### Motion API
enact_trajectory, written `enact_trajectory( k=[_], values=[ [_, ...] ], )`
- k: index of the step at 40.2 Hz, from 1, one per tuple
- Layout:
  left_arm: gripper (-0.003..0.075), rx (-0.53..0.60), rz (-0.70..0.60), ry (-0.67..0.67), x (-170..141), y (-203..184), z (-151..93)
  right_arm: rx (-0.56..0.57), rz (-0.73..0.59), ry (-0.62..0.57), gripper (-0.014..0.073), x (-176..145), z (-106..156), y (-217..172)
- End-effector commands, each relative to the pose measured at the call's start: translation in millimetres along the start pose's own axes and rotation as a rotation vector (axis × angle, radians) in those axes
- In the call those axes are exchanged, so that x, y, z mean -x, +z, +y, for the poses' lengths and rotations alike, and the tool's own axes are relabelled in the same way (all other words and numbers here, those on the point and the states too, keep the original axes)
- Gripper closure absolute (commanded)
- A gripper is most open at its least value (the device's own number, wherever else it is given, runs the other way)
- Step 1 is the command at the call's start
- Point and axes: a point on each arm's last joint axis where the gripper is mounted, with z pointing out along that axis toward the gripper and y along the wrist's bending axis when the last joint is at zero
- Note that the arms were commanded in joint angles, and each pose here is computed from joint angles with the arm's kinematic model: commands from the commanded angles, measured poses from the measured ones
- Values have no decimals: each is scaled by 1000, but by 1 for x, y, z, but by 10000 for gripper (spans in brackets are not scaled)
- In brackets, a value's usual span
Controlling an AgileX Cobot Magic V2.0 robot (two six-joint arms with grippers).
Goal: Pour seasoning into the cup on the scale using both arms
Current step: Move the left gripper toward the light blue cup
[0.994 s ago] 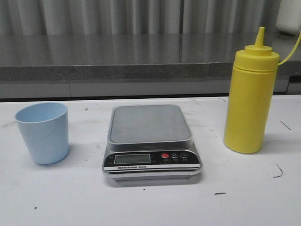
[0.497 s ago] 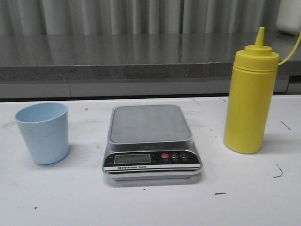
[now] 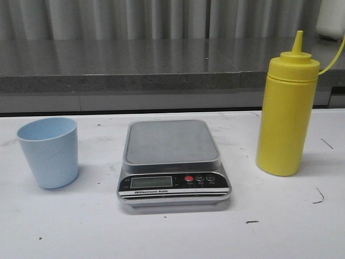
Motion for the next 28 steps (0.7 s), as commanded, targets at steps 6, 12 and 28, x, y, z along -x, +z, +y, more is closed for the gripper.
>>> enact_trajectory(
  k=[6, 12, 28],
  values=[
    [741, -28, -292, -36, 42, -8, -4, 2, -228, -10, 656, 52, 1, -12],
    [741, -24, -221, 53, 69, -8, -10, 2, -264, -9, 656, 95, 3, -23],
    [740, 18, 136, 66, 87, 45, -12, -13, 172, -8, 656, 132, 3, 24]
  ],
)
